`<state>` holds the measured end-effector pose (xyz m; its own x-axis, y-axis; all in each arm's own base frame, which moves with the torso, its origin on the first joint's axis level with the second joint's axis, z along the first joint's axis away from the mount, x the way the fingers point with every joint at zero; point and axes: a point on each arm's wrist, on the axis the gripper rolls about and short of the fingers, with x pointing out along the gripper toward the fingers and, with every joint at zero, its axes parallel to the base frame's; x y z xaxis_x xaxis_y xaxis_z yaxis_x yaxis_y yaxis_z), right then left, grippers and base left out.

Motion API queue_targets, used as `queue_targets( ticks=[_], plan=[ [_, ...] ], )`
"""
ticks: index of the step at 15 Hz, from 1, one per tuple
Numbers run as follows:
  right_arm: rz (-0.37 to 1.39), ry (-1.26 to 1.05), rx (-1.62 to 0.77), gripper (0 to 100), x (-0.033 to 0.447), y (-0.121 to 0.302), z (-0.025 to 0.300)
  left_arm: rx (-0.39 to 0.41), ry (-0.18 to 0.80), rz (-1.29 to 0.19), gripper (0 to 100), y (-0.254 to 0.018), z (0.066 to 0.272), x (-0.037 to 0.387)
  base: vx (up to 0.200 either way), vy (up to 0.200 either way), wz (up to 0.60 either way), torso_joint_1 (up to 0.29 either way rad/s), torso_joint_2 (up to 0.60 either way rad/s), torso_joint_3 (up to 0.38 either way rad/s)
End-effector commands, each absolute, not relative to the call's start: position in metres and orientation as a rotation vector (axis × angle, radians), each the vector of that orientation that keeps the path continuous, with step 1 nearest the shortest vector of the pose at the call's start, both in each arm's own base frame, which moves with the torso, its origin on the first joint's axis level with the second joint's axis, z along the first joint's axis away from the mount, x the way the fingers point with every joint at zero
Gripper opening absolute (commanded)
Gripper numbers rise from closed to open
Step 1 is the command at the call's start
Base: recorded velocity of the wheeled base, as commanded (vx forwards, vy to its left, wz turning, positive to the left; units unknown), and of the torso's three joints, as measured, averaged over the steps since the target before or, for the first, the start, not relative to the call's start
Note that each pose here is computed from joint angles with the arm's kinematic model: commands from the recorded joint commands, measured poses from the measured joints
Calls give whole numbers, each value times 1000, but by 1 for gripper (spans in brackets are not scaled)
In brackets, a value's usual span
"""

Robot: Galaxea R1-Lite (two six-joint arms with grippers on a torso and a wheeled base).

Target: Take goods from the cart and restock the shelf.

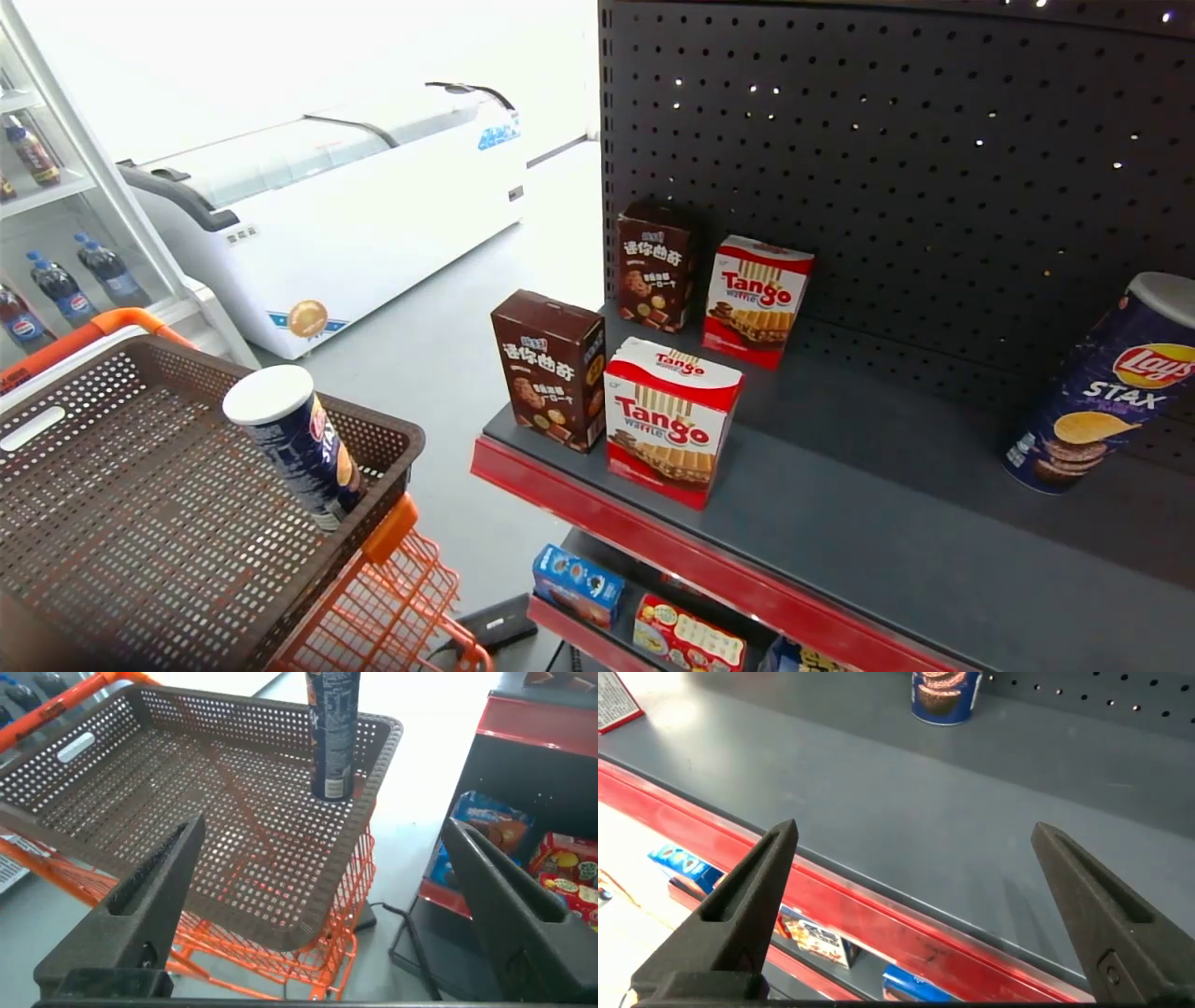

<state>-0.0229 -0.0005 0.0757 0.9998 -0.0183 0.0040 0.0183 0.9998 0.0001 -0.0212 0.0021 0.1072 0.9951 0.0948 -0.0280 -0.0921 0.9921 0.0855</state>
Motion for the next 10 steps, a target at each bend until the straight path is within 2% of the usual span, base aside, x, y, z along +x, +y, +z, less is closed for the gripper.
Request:
queue_targets(
  ticks=[1, 3, 5, 6, 7, 8, 10],
  plan=[
    [-18, -3, 0, 100, -23, 0, 76, 83, 197, 87, 100, 2, 154, 15, 0, 0, 0, 0, 0, 0],
    [-18, -3, 0, 100, -23, 0, 76, 65, 264, 40, 100, -2, 168, 51, 0, 0, 0, 0, 0, 0],
    [-18, -3, 0, 100, -23, 0, 76, 44, 322, 142, 100, 4, 179, 72, 0, 0, 0, 0, 0, 0],
    [-18, -3, 0, 100, -23, 0, 76, 33, 349, 144, 100, 7, 182, 79, 0, 0, 0, 0, 0, 0],
    [-18, -3, 0, 100, -23, 0, 76, 7, 433, 135, 100, 13, 179, 97, 0, 0, 0, 0, 0, 0],
    [-18, -3, 0, 100, -23, 0, 76, -3, 476, 142, 100, 17, 176, 109, 0, 0, 0, 0, 0, 0],
    [-18, -3, 0, 100, -23, 0, 76, 2, 487, 139, 100, 19, 171, 122, 0, 0, 0, 0, 0, 0]
  ],
)
